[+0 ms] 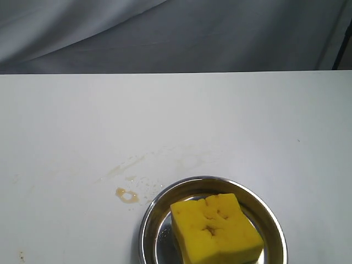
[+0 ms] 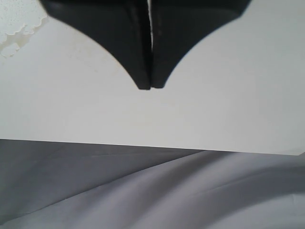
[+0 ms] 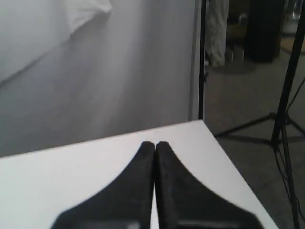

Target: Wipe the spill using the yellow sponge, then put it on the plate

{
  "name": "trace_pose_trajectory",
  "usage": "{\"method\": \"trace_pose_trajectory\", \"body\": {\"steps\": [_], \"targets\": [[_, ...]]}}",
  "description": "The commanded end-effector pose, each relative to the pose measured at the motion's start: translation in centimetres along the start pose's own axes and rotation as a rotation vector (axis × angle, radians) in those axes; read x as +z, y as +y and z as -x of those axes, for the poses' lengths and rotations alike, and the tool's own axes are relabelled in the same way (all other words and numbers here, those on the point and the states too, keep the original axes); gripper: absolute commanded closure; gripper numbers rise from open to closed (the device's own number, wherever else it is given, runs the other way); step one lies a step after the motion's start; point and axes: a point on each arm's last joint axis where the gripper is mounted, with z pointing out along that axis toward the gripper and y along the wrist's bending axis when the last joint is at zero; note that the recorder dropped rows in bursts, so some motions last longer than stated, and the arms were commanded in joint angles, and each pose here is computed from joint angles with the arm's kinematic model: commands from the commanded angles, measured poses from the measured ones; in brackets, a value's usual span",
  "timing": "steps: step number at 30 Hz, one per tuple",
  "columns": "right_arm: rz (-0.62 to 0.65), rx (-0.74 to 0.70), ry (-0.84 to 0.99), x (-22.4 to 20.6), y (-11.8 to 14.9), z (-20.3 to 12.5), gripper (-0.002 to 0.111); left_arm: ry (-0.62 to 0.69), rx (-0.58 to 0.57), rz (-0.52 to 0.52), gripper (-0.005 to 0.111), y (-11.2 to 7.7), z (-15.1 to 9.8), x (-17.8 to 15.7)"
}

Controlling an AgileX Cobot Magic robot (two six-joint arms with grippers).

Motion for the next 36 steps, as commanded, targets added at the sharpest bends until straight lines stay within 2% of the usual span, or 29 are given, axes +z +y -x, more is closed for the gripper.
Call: {"method": "trace_pose_trajectory", "body": {"steps": [1, 7, 10, 15, 17, 18, 19, 23, 33, 36], "targets": [[0.009, -0.013, -0.162, -4.3, -0.2, -0.5, 0.108, -0.003, -0.010, 0.001, 0.107, 0.0, -0.1, 0.0], [0.027, 0.034, -0.381, -9.7, -0.6, -2.2, 0.108, -0.003, -0.010, 0.001, 0.107, 0.0, -0.1, 0.0], [0.033, 0.048, -0.427, -10.7, -0.8, -4.8, 0.108, -0.003, -0.010, 0.001, 0.107, 0.0, -0.1, 0.0], [0.040, 0.047, -0.288, -7.7, -0.8, -9.3, 0.108, -0.003, -0.010, 0.001, 0.107, 0.0, -0.1, 0.0], [0.053, 0.026, -0.187, -5.9, -0.8, -13.0, 0.108, -0.003, -0.010, 0.001, 0.107, 0.0, -0.1, 0.0], [0.051, 0.012, -0.182, -5.8, -0.8, -13.1, 0.108, -0.003, -0.010, 0.001, 0.107, 0.0, -0.1, 0.0], [0.010, 0.015, -0.041, -5.7, -1.2, -14.3, 0.108, -0.003, -0.010, 0.001, 0.107, 0.0, -0.1, 0.0], [0.088, 0.092, -0.052, -5.7, -0.7, -14.2, 0.108, -0.003, -0.010, 0.001, 0.107, 0.0, -0.1, 0.0], [0.093, 0.104, -0.053, -5.7, -0.6, -14.2, 0.108, -0.003, -0.010, 0.001, 0.107, 0.0, -0.1, 0.0], [0.108, 0.202, -0.044, -5.7, -0.5, -14.2, 0.108, -0.003, -0.010, 0.001, 0.107, 0.0, -0.1, 0.0]]}}
